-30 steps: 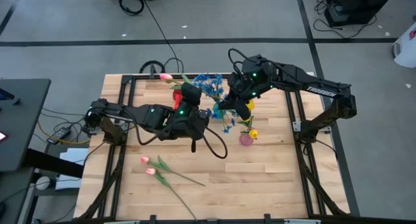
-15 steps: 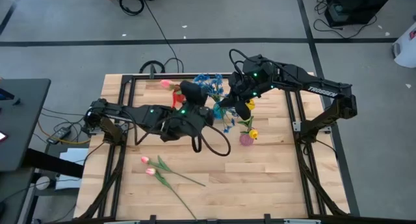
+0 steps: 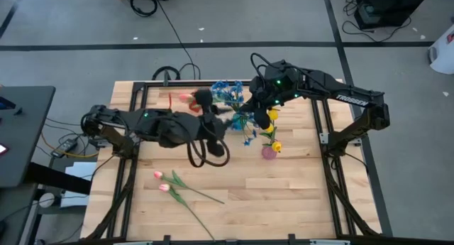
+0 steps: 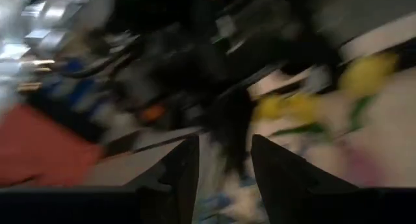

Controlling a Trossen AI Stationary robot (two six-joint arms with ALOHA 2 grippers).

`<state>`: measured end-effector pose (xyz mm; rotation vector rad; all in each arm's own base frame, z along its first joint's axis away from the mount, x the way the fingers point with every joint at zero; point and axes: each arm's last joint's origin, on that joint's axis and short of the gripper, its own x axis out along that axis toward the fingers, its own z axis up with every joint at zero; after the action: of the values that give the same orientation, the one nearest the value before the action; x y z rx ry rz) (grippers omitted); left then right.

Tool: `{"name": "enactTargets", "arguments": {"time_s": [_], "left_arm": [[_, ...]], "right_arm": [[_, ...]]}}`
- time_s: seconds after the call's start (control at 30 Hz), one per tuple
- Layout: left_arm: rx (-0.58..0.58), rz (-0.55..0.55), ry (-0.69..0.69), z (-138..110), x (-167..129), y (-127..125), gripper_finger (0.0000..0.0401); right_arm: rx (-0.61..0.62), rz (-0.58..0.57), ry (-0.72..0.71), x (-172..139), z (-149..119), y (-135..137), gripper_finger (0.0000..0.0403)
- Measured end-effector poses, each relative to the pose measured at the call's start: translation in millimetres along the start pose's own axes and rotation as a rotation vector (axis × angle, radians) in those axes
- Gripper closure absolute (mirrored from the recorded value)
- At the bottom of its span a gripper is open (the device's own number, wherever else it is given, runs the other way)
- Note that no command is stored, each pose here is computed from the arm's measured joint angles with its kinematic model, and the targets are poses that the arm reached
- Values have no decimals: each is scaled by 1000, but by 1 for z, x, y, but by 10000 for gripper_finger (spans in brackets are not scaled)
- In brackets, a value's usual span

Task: Sort flowers into vase by color
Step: Put the bottom pink tulip into the red flower vase

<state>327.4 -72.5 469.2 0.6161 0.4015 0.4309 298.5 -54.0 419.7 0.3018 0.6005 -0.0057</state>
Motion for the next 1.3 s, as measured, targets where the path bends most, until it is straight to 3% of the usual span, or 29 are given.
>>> {"name": "enactTargets", "arguments": {"time_s": [0.2,0.37,0.47,0.7,0.87,1.1,1.3], "left_arm": [[-140,-226,-42,-8,2,-27,254],[-131,-262,-27,-35,21,-74,254],[-163,-242,-62,-53,28,-85,254],[-422,-104,-365,-79,21,-54,254],[-650,-18,-537,-94,18,-36,254],[-687,-49,-574,-95,20,-37,253],[-656,-35,-602,-91,15,-35,253]], "right_arm": [[-45,-130,-41,0,3,-2,398],[-110,-231,-120,-1,7,6,398],[-149,-239,-176,-8,10,16,397],[-214,-196,-244,-28,9,37,396],[-274,-136,-316,-16,1,51,396],[-318,-122,-358,9,-13,57,396],[-323,-137,-361,9,-20,54,396]]}}
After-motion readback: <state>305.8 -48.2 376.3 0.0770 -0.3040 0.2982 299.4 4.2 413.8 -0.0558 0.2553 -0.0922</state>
